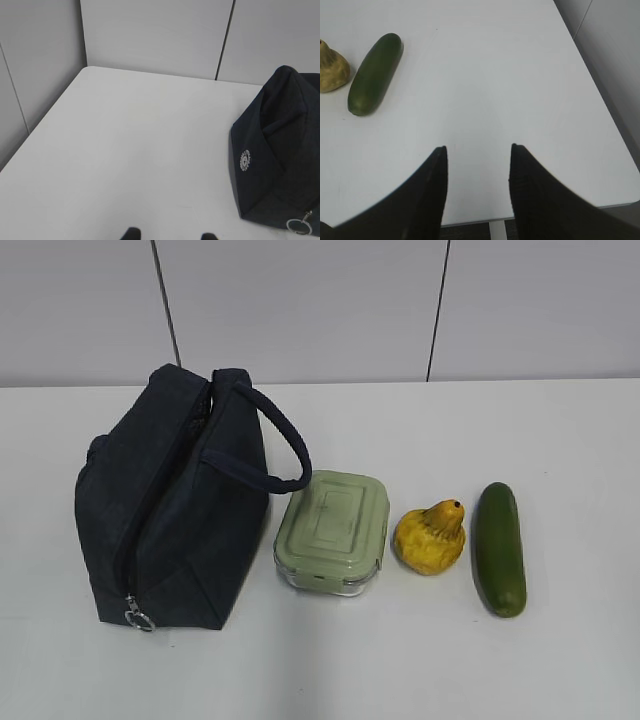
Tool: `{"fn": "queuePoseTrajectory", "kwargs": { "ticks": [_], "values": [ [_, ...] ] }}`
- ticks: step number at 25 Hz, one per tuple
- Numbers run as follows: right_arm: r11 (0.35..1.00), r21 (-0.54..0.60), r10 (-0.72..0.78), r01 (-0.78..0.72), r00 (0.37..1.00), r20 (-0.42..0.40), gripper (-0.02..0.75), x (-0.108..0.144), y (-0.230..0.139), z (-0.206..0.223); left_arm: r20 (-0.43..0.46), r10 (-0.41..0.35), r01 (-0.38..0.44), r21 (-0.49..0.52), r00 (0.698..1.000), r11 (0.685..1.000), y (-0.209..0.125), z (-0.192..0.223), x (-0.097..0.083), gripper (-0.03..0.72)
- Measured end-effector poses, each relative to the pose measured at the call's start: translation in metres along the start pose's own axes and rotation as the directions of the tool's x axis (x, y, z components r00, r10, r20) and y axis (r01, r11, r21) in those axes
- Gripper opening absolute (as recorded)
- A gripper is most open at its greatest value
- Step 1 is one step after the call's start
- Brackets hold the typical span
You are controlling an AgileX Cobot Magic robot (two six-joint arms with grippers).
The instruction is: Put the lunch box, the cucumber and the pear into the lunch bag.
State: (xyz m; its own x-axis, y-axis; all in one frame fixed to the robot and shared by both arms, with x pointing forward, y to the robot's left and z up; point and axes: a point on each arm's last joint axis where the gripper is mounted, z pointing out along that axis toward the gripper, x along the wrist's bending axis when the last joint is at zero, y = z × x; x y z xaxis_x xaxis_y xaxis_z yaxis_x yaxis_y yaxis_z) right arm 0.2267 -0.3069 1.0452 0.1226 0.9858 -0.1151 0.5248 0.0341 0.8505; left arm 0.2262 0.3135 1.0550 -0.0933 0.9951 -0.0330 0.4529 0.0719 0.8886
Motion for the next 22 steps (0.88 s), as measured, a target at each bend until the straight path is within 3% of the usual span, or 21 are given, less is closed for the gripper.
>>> {"fn": "queuePoseTrajectory", "kwargs": {
  "ticks": [22],
  "values": [
    [1.000, 0.000, 0.000, 0.000, 1.000, 0.000, 0.332, 0.0000, 0.0000, 0.0000, 0.001, 0.000, 0.000, 0.000, 1.000, 1.000, 0.0000, 0.0000, -0.0001, 0.237]
  ]
}}
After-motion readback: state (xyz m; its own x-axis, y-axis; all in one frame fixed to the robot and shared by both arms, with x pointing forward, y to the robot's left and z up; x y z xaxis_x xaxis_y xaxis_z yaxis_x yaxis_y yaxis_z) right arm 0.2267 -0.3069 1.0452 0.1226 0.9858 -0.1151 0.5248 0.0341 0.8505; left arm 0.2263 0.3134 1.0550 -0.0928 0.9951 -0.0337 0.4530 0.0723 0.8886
